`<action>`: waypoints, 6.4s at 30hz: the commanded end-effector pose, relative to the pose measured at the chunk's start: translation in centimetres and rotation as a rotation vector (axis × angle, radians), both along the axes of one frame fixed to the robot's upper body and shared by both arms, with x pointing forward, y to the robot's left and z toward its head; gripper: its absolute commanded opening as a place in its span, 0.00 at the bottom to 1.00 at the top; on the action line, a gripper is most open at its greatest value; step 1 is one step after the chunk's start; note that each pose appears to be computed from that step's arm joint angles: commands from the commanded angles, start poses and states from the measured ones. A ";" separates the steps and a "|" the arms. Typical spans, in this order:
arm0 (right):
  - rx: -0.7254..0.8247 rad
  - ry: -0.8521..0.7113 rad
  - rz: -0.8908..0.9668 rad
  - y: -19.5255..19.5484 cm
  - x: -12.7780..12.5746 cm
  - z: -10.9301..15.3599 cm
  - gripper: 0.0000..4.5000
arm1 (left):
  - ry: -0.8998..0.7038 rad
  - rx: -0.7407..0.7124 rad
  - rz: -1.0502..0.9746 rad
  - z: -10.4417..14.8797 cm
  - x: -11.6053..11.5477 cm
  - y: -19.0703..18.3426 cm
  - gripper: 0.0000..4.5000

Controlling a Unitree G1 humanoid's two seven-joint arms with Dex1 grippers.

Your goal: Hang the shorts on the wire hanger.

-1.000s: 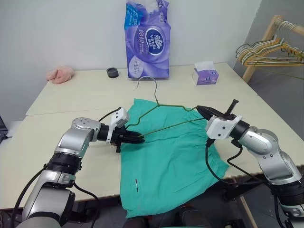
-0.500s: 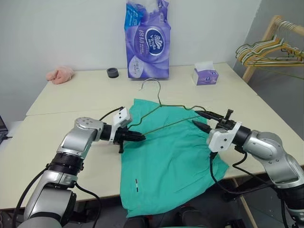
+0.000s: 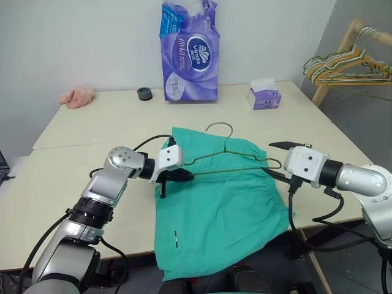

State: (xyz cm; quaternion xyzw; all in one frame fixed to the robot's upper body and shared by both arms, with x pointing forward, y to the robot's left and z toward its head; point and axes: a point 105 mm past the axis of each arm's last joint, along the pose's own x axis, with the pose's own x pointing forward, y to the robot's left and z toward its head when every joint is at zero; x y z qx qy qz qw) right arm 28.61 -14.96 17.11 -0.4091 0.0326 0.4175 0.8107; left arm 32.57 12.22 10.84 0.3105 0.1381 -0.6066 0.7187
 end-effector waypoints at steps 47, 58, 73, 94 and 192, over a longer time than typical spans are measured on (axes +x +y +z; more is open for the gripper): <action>-0.155 0.425 -0.021 -1.1 -2.1 -5.1 0.00 | -0.088 -0.278 0.274 4.4 3.7 1.1 0.61; 0.031 0.558 -0.376 -8.3 -5.6 -6.1 0.00 | 0.157 -0.449 0.390 4.5 3.5 4.8 0.61; -0.130 0.372 -0.239 -5.5 -3.4 -5.3 0.00 | 0.367 -0.230 -0.055 2.0 -3.7 -0.1 1.00; -0.248 0.253 -0.134 -4.1 -0.2 -4.3 0.00 | 0.264 -0.234 -0.074 0.2 -3.7 -1.2 1.00; 0.365 0.952 -0.620 -10.5 -12.6 -7.7 0.00 | 0.100 -0.373 0.061 4.1 0.9 -1.1 1.00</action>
